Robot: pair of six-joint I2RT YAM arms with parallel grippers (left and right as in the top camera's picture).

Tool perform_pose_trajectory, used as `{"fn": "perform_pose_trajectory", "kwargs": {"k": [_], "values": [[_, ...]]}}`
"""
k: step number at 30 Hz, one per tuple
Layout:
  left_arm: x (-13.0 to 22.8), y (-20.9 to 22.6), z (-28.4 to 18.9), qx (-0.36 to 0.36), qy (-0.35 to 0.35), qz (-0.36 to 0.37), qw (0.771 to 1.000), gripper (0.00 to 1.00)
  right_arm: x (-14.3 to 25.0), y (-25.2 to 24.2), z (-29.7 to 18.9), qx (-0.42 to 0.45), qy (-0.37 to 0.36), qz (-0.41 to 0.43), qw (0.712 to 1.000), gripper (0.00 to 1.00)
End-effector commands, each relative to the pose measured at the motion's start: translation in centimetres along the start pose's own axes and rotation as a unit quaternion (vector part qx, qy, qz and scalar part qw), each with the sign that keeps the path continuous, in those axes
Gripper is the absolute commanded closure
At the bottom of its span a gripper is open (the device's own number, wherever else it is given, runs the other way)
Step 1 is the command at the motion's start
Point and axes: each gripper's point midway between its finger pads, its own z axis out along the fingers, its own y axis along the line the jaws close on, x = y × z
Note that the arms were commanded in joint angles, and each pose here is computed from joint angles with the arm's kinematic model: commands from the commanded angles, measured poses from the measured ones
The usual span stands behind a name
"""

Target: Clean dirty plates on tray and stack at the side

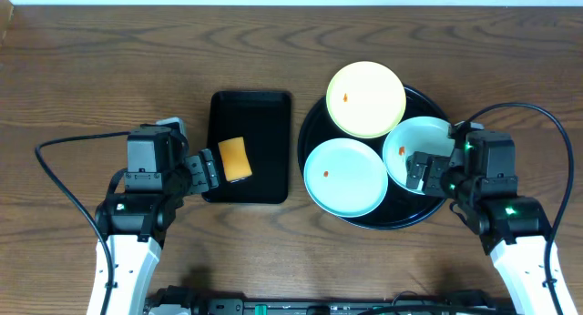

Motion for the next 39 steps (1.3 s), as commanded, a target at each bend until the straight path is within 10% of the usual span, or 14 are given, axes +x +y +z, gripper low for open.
{"fn": "perform_pose_trajectory", "kwargs": {"k": [1, 18, 39], "values": [[-1.5, -1.8, -0.5, 0.046, -0.021, -0.004, 0.999, 0.18, -0.1, 2.4, -0.3, -0.064, 0.011, -0.011, 0.998, 0.04], [-0.7, -5.1, 6.1, 0.053, 0.028, 0.048, 0.997, 0.20, 3.7, 3.5, 3.8, -0.106, 0.130, 0.062, 0.984, 0.18], [4.7, -3.1, 12.8, 0.009, 0.153, 0.027, 0.988, 0.48, 3.4, 3.6, 3.9, -0.108, 0.123, 0.060, 0.985, 0.18]]}}
